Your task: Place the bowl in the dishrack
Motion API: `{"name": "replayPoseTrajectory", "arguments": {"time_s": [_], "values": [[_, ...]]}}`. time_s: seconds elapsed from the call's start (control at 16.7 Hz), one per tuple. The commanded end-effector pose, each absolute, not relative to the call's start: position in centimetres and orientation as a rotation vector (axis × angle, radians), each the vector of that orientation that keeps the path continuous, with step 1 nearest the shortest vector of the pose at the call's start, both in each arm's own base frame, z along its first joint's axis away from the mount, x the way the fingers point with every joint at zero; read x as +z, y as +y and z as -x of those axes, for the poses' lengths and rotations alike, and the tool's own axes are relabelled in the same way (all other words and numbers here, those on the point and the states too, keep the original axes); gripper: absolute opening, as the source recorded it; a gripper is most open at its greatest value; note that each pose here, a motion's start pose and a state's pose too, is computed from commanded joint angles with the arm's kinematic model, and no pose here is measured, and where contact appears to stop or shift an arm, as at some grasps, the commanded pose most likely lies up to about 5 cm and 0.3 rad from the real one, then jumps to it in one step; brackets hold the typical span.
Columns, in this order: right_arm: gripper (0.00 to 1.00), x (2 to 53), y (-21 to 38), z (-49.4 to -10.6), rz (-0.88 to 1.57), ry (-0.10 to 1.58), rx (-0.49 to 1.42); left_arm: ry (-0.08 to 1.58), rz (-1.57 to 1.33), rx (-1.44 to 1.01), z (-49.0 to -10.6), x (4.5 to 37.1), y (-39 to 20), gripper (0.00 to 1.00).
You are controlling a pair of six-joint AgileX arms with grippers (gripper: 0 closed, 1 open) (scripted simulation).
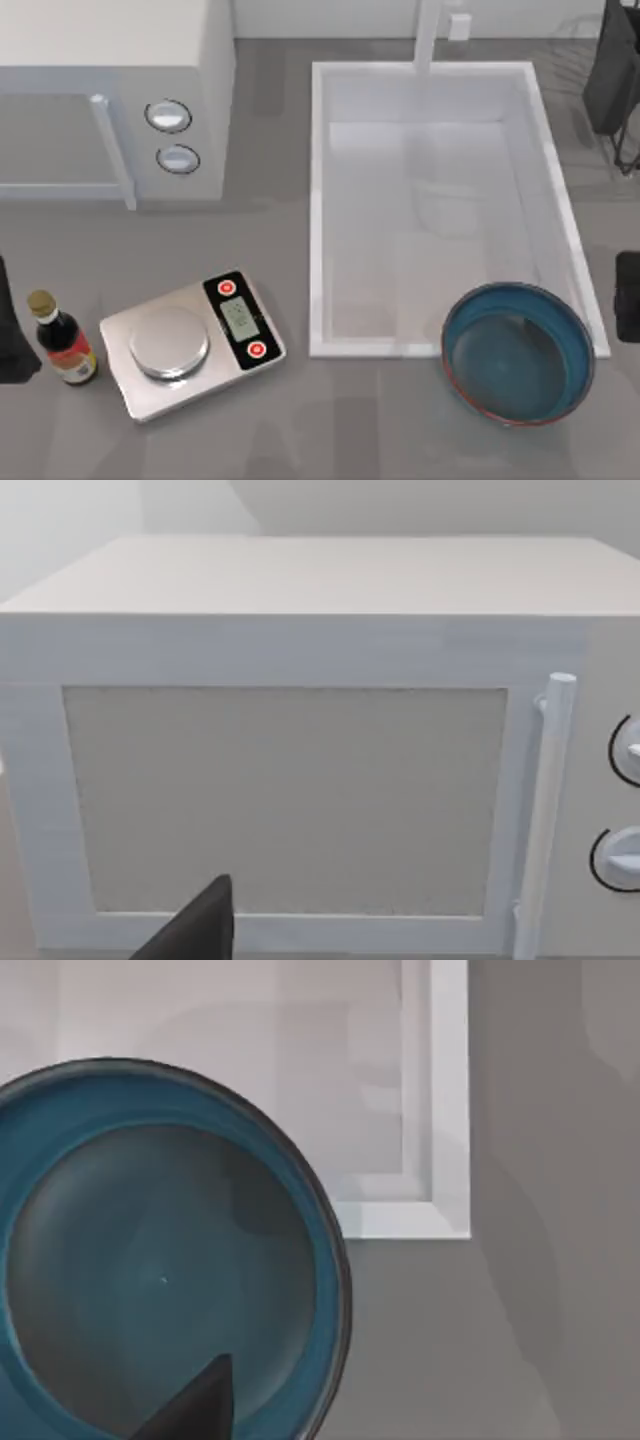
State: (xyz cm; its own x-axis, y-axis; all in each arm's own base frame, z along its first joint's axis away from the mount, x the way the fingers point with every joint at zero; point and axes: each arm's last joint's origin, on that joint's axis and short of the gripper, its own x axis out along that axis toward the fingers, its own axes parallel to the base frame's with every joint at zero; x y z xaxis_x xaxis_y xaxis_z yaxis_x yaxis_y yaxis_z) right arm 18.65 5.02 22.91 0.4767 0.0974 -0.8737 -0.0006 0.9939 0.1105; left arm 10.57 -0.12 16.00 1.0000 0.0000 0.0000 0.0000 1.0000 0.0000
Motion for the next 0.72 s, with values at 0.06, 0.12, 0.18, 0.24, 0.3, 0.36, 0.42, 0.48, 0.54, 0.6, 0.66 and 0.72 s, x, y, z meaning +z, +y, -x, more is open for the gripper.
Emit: {"name": "replayPoseTrajectory", "arguments": {"time_s": [0.06,0.12,0.18,0.24,0.3,0.36,0.42,0.48,0.54,0.6,0.66,0.72], "values": [[1.0,23.0,5.7,-19.6,-0.09,1.15,0.049,0.0,0.0,0.0,-10.6,16.0,-0.1,1.0],[1.0,23.1,6.4,-20.4,-0.08,1.218,0.038,0.0,0.0,0.0,-10.6,16.0,-0.1,1.0],[1.0,23.1,7.1,-21.2,-0.07,1.276,0.027,0.0,0.0,0.0,-10.6,16.0,-0.1,1.0],[1.0,23.2,7.7,-21.9,-0.059,1.325,0.016,0.0,0.0,0.0,-10.6,16.0,-0.1,1.0],[1.0,23.2,8.3,-22.6,-0.049,1.367,0.005,0.0,0.0,0.0,-10.6,16.0,-0.1,1.0],[1.0,23.2,8.8,-23.1,-0.04,1.4,-0.004,0.0,0.0,0.0,-10.6,16.0,-0.1,1.0],[1.0,23.2,9.2,-23.6,-0.032,1.426,-0.012,0.0,0.0,0.0,-10.6,16.0,-0.1,1.0],[1.0,23.2,9.5,-23.9,-0.027,1.444,-0.018,0.0,0.0,0.0,-10.6,16.0,-0.1,1.0],[1.0,23.2,9.7,-24.1,-0.023,1.454,-0.021,0.0,0.0,0.0,-10.6,16.0,-0.1,1.0],[1.0,23.2,9.8,-24.1,-0.022,1.457,-0.022,0.0,0.0,0.0,-10.6,16.0,-0.1,1.0],[1.0,23.2,9.8,-24.1,-0.022,1.457,-0.022,0.0,0.0,0.0,-10.6,16.0,-0.1,1.0],[1.0,23.2,9.8,-24.1,-0.022,1.457,-0.022,0.0,0.0,0.0,-10.6,16.0,-0.1,1.0]]}}
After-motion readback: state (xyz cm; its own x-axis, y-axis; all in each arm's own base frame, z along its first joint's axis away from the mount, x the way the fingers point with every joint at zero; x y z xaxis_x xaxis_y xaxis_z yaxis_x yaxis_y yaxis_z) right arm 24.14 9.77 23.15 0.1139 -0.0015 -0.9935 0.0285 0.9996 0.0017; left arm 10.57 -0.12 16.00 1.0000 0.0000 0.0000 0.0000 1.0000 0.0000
